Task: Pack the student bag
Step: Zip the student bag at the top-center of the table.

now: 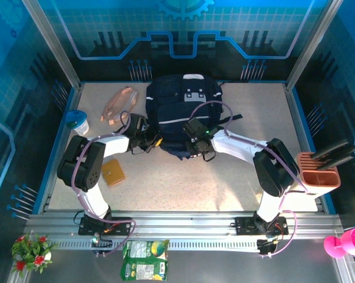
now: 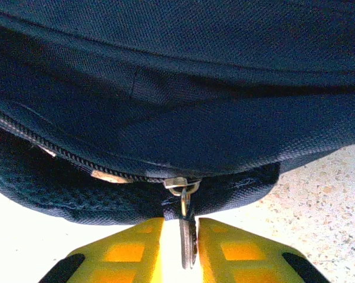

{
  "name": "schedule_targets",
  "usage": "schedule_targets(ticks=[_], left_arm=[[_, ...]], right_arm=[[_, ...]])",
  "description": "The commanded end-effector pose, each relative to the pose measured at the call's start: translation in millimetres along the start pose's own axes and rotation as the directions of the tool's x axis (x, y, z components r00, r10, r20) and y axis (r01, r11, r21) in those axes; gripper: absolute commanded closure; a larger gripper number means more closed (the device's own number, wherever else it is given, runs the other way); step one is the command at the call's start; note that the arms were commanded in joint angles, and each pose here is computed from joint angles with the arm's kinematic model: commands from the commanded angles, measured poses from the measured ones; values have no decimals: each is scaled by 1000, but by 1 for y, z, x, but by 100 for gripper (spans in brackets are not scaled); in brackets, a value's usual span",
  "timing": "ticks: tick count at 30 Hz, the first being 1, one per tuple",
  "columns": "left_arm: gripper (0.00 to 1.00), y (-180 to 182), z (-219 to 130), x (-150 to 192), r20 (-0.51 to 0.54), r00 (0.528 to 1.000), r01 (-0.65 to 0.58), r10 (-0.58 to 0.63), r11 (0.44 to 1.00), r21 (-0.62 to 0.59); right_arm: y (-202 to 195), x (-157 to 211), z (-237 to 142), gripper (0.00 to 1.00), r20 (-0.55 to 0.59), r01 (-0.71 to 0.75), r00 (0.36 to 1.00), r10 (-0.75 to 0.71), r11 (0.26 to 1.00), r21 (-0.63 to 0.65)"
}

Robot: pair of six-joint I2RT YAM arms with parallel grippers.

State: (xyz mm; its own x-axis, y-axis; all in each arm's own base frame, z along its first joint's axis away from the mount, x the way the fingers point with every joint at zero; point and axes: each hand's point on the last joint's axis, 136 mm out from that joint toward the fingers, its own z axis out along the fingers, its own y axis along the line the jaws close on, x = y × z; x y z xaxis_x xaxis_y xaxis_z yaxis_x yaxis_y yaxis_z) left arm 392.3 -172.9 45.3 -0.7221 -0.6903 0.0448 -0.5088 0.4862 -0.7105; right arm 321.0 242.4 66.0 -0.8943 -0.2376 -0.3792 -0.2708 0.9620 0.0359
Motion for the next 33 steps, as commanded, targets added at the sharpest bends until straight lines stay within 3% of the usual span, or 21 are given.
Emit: schedule_targets(ticks=[1, 7, 12, 17, 24, 27, 30, 33], left_arm=[[100, -9, 0, -7, 21, 999, -32, 32, 999, 10], [100, -9, -3, -11, 39, 998, -43, 43, 999, -2], [100, -7, -12, -22, 72, 996, -52, 53, 999, -12], [100, -17, -13, -23, 51, 997, -60, 59, 998, 18], [99, -30, -20, -36, 57, 993, -104, 103, 995, 11], [88, -23, -36, -46, 96, 990, -99, 102, 994, -40], [64, -13, -61, -52, 139, 982, -109, 125, 987, -119], [47, -3, -91, -54, 196, 971, -100, 138, 976, -193]], right_arm=[[3, -7, 0, 79, 9, -20, 1000, 20, 1000, -1], [-20, -10, -8, 99, 53, -44, 998, 40, 995, 90], [-67, -1, -17, 100, 105, -161, 984, 145, 973, 163], [-79, 3, -14, 100, 80, -280, 957, 279, 960, -1], [-42, -30, -35, 100, 138, -119, 981, 137, 984, -131], [-9, -42, -46, 100, 173, 1, 984, 32, 982, -189], [31, -48, -53, 100, 203, 108, 977, -58, 965, -241], [70, -52, -55, 100, 202, 171, 973, -113, 939, -300]])
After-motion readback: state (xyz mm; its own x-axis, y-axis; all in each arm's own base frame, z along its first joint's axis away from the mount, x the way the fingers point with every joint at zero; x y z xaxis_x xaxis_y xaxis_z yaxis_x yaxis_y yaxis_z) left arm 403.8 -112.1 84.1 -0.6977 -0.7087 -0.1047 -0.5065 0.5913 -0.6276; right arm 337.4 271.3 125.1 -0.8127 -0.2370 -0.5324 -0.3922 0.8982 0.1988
